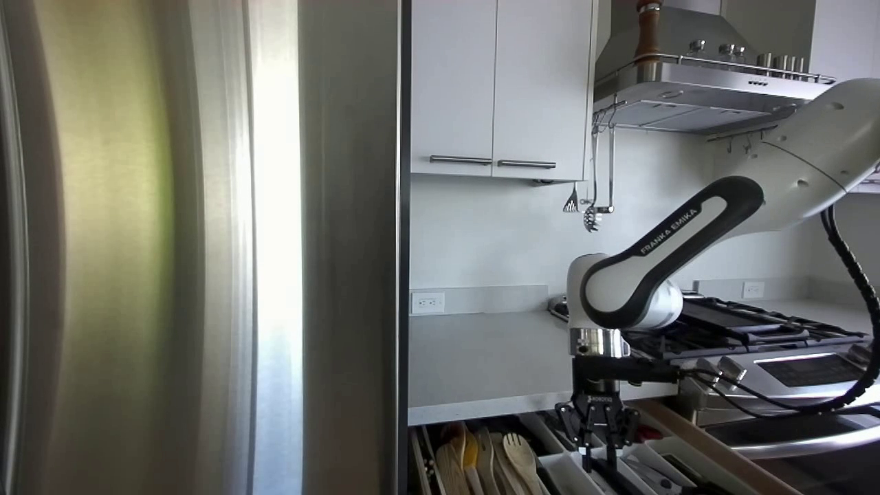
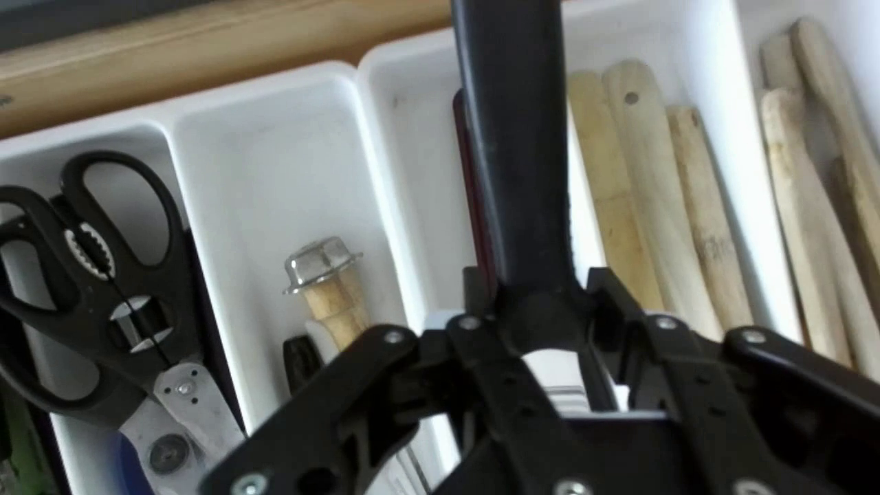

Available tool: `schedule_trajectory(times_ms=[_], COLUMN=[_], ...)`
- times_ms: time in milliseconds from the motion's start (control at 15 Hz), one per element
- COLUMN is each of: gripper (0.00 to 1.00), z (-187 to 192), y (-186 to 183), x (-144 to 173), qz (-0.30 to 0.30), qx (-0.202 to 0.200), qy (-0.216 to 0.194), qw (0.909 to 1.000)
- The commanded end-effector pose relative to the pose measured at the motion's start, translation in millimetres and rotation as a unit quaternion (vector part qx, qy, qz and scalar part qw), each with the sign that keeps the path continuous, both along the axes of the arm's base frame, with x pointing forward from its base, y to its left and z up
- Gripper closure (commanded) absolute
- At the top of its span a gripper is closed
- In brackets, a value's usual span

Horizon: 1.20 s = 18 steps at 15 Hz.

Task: Remove a black cream spreader from the drawer and put it on the counter

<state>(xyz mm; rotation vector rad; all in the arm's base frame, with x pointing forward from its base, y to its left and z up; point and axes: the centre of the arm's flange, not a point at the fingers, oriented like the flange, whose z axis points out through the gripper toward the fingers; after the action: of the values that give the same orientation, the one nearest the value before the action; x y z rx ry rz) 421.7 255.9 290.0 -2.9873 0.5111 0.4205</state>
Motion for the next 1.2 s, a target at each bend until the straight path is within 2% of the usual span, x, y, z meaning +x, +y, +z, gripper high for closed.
schedule_trajectory(times_ms=[0,333,533,867,1000,1133], gripper=[0.86,0.86,0.86,0.86,0.86,0.86], z=[22.7,52.1,69.4,102.3,111.6,115.0], y=[8.7,32.9,37.3,39.5,38.3,35.1], x=[-11.4,-30.0,-28.6,-17.7,-5.4,16.4], qz=[0.031,0.117,0.151,0.173,0.187,0.167], qx=[0.042,0.106,0.113,0.122,0.122,0.094], qy=[0.061,0.116,0.091,0.034,0.029,0.014], qw=[0.9968,0.9807,0.9778,0.9767,0.9743,0.9814])
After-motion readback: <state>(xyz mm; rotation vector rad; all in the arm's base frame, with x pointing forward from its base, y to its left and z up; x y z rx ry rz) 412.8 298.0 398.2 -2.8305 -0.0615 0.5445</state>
